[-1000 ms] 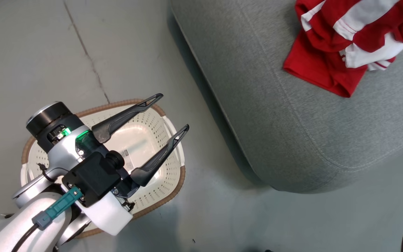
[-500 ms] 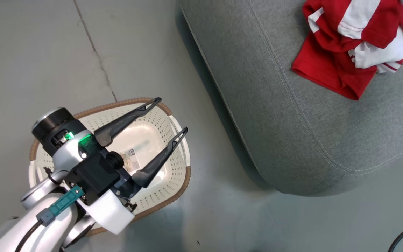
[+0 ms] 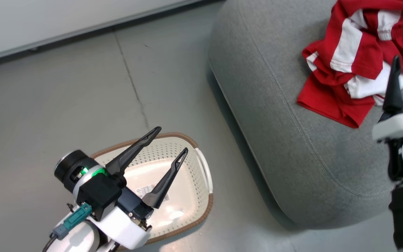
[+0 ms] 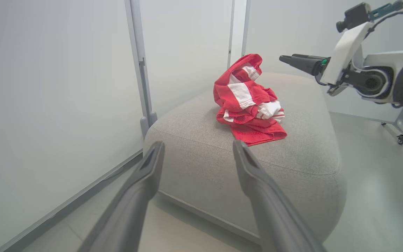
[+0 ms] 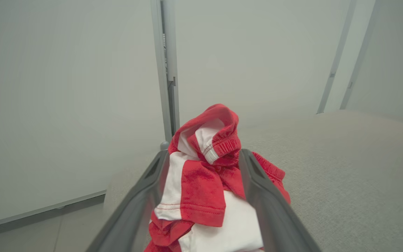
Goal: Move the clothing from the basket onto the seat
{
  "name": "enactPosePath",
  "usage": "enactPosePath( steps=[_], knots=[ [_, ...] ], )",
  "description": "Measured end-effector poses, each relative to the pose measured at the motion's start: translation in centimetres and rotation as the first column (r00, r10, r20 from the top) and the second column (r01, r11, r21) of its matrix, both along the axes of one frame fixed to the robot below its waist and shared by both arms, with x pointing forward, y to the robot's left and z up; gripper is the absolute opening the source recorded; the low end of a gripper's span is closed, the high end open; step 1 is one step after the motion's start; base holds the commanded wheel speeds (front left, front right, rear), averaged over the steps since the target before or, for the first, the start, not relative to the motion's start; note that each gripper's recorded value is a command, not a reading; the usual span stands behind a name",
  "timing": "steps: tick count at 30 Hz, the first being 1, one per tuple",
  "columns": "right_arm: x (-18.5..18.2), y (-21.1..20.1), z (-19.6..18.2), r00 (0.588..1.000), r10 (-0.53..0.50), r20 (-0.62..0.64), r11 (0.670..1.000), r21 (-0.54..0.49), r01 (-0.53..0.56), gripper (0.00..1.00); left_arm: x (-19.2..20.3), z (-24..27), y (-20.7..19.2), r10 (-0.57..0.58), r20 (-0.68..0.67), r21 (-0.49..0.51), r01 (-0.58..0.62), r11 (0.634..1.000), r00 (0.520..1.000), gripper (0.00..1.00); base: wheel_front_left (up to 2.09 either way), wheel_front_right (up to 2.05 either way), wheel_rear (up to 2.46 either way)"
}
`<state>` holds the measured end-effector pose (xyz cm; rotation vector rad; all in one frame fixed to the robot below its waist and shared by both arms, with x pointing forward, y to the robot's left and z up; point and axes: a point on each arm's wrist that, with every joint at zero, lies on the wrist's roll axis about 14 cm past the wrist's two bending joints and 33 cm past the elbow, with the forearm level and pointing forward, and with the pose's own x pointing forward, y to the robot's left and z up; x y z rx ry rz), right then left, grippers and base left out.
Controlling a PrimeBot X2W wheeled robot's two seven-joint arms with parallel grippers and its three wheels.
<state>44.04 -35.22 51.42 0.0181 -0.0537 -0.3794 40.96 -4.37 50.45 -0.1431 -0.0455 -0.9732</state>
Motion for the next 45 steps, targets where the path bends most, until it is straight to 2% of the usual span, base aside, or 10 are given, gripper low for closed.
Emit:
enactPosePath(
  steps=[8, 15, 19, 26, 34, 36, 41, 45],
  knots=[
    [-1.5, 8.1, 0.5, 0.979, 0.195, 0.053, 0.980, 0.013, -0.196, 1.00, -1.9, 0.7, 4.1, 0.190, -0.033, 0.008, -0.190, 0.982, 0.981, 1.00, 0.00, 0.00, 0.00],
    [-2.2, 15.0, 1.5, 0.924, 0.372, 0.086, 0.925, 0.054, -0.377, 1.00, -2.7, 1.4, 9.1, 0.379, -0.038, 0.007, -0.379, 0.925, 0.925, 1.00, 0.00, 0.00, 0.00],
    [-2.8, 17.8, 2.1, 0.890, 0.441, 0.113, 0.889, 0.079, -0.450, 1.00, -3.0, 1.5, 12.8, 0.512, -0.042, 0.010, -0.512, 0.859, 0.858, 1.00, 0.00, 0.00, 0.00],
    [-4.0, 21.1, 1.9, 0.847, 0.517, 0.127, 0.837, 0.130, -0.531, 1.00, -3.8, 2.2, 19.1, 0.694, -0.047, -0.011, -0.695, 0.719, 0.718, 1.00, 0.00, 0.00, 0.00],
    [-5.6, 21.3, 1.0, 0.847, 0.521, 0.109, 0.832, 0.156, -0.532, 1.00, -5.6, 3.5, 24.8, 0.823, -0.034, -0.055, -0.823, 0.565, 0.567, 1.00, 0.00, 0.00, 0.00],
    [-5.8, 21.3, 1.0, 0.846, 0.521, 0.109, 0.832, 0.156, -0.533, 1.00, -6.1, 3.5, 25.7, 0.839, -0.029, -0.052, -0.839, 0.542, 0.543, 1.00, 0.00, 0.00, 0.00],
    [-6.3, 20.8, 1.0, 0.853, 0.512, 0.103, 0.840, 0.150, -0.522, 1.00, -6.9, 3.4, 26.5, 0.850, -0.020, -0.051, -0.850, 0.525, 0.526, 1.00, 0.00, 0.00, 0.00],
    [-7.1, 20.4, 0.7, 0.859, 0.505, 0.088, 0.845, 0.152, -0.513, 1.00, -7.7, 2.4, 25.9, 0.836, -0.025, -0.029, -0.836, 0.548, 0.548, 1.00, 0.00, 0.00, 0.00]
  ],
)
